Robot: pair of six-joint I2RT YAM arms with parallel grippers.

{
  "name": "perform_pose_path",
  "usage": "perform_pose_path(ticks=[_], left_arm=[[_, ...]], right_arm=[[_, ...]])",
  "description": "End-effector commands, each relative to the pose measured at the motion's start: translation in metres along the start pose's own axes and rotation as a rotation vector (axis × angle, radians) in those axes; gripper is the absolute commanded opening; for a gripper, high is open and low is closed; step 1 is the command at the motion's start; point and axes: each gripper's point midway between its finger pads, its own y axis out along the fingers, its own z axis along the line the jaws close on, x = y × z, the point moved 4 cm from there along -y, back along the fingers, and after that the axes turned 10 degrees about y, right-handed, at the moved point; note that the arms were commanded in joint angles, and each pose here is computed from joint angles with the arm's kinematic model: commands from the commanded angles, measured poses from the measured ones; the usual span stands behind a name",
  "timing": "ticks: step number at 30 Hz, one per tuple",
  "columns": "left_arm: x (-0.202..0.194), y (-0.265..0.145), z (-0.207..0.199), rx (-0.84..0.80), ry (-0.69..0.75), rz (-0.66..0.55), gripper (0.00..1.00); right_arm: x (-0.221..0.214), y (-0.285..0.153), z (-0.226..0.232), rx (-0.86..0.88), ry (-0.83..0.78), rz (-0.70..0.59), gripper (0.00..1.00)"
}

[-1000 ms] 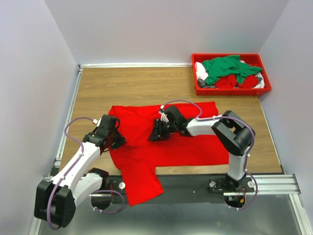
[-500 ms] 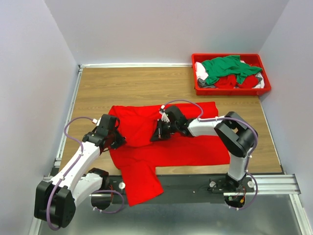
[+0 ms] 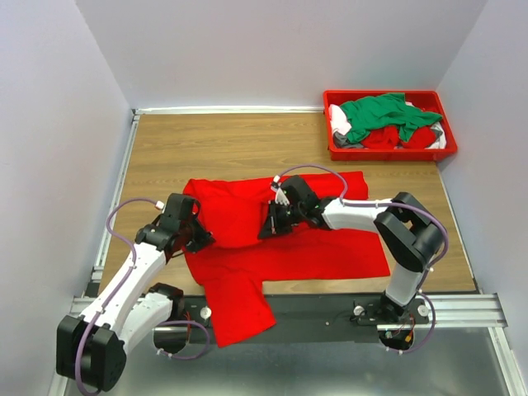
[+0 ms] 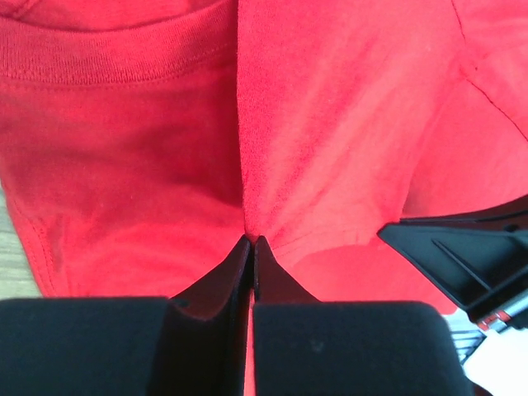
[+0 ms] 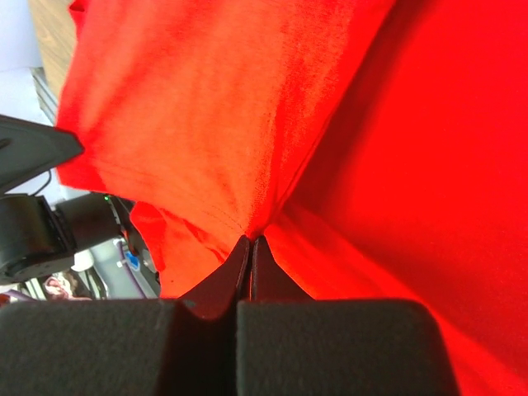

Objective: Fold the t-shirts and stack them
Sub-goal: Fold the tshirt

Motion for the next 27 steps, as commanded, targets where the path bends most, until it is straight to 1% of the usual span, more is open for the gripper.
perform_pose_path(ticks=[1,6,8,9,10,11,12,13,14,15,16,17,19,20,22,23,24,26,27], left_arm=[[-0.006,-0.007,0.000,-0.023,-0.025,0.023,0.10],[-0.017,-0.006,0.003,-0.041,-0.047,0.053,0.10],[-0.016,-0.007,0.002,-0.051,-0.047,0.042,0.11],[-0.016,-0.007,0.002,-0.051,-0.047,0.041,0.13],[-0.016,-0.007,0.002,-0.052,-0.044,0.042,0.16],[-0.017,-0.008,0.002,-0.055,-0.040,0.047,0.28],[-0.017,-0.008,0.001,-0.056,-0.039,0.044,0.37],[-0.017,-0.009,0.001,-0.058,-0.039,0.044,0.49],[-0.015,-0.011,-0.001,-0.067,-0.039,0.037,0.66],[-0.015,-0.014,-0.002,-0.077,-0.040,0.033,0.73],[-0.011,-0.018,-0.007,-0.094,-0.043,0.017,0.76],[-0.007,-0.024,-0.012,-0.115,-0.048,-0.003,0.78],[0.009,-0.037,-0.027,-0.156,-0.042,-0.064,0.78],[0.019,-0.040,-0.031,-0.162,-0.036,-0.109,0.78],[0.041,-0.050,-0.044,-0.174,-0.012,-0.196,0.76],[0.057,-0.045,-0.045,-0.134,0.014,-0.265,0.71],[0.070,-0.048,-0.053,-0.142,0.039,-0.313,0.69],[0.088,-0.032,-0.057,-0.102,0.078,-0.347,0.64],[0.103,-0.027,-0.062,-0.096,0.111,-0.402,0.62]], right_arm=[[-0.012,0.004,-0.017,-0.059,-0.007,0.046,0.01],[-0.017,0.007,-0.027,-0.102,0.003,0.080,0.01],[-0.016,0.007,-0.027,-0.107,-0.005,0.079,0.04],[-0.015,0.005,-0.026,-0.112,-0.010,0.074,0.07],[-0.015,0.005,-0.026,-0.112,-0.023,0.073,0.15],[-0.013,0.003,-0.024,-0.111,-0.031,0.069,0.21],[-0.012,0.001,-0.022,-0.109,-0.040,0.062,0.26],[-0.009,-0.004,-0.019,-0.124,-0.055,0.040,0.31],[-0.002,-0.008,-0.013,-0.125,-0.085,0.013,0.41],[0.002,-0.013,-0.009,-0.134,-0.101,-0.008,0.45],[0.008,-0.022,-0.005,-0.156,-0.120,-0.046,0.49],[0.017,-0.028,0.003,-0.155,-0.163,-0.073,0.56],[0.035,-0.049,0.005,-0.199,-0.190,-0.146,0.61],[0.051,-0.062,-0.001,-0.219,-0.172,-0.198,0.62],[0.072,-0.084,-0.015,-0.262,-0.138,-0.283,0.62],[0.093,-0.108,-0.030,-0.279,-0.083,-0.359,0.62],[0.104,-0.121,-0.040,-0.295,-0.048,-0.402,0.62],[0.124,-0.146,-0.062,-0.347,0.012,-0.490,0.59],[0.138,-0.166,-0.081,-0.375,0.066,-0.547,0.59]])
